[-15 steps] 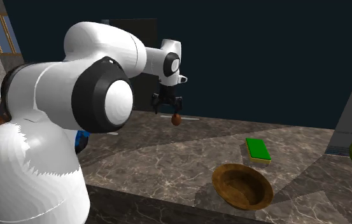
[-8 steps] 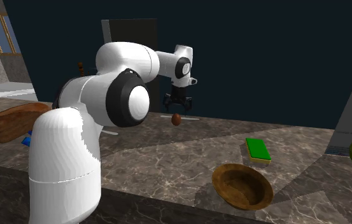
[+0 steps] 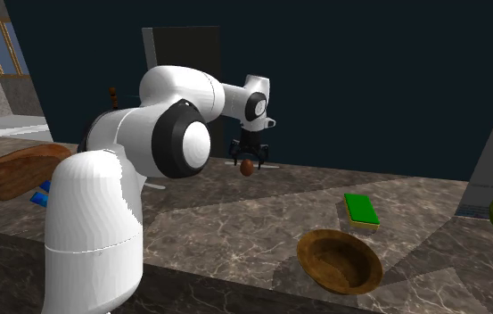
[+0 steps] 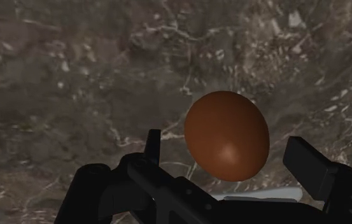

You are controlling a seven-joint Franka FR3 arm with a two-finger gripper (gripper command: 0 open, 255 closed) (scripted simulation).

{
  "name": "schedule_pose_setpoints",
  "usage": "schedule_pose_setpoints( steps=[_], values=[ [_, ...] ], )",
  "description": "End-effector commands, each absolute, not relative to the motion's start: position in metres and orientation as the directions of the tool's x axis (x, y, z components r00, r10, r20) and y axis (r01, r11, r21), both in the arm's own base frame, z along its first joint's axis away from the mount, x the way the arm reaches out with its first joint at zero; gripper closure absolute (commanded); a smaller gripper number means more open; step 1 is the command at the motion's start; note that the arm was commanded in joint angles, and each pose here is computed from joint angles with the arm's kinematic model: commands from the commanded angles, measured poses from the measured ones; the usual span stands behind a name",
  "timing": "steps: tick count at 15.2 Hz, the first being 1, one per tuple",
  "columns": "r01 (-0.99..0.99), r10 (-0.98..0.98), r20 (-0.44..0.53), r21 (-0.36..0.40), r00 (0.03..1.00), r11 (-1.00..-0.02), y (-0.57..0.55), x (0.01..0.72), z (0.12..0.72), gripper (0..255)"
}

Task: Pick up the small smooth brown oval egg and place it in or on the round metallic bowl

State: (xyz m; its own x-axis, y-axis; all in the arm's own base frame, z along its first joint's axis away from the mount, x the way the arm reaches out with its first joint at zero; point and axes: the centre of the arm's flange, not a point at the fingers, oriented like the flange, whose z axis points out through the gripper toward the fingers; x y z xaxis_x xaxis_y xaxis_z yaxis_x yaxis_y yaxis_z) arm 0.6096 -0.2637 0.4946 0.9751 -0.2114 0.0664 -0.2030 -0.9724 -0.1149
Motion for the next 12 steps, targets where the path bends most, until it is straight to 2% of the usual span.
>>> schedule_pose_setpoints(
  steps=[1,7,8,12],
  values=[
    [-0.203,-0.211,0.067,-0.115,0.975,-0.972,-0.2637,0.6098,0.4928,0],
    [-0.203,-0.211,0.067,-0.115,0.975,-0.972,-0.2637,0.6098,0.4929,0],
    [-0.203,-0.211,0.067,-0.115,0.975,-0.972,-0.2637,0.6098,0.4929,255],
    [-0.203,-0.211,0.067,-0.115,0.975,-0.972,-0.2637,0.6098,0.4929,255]
  ],
)
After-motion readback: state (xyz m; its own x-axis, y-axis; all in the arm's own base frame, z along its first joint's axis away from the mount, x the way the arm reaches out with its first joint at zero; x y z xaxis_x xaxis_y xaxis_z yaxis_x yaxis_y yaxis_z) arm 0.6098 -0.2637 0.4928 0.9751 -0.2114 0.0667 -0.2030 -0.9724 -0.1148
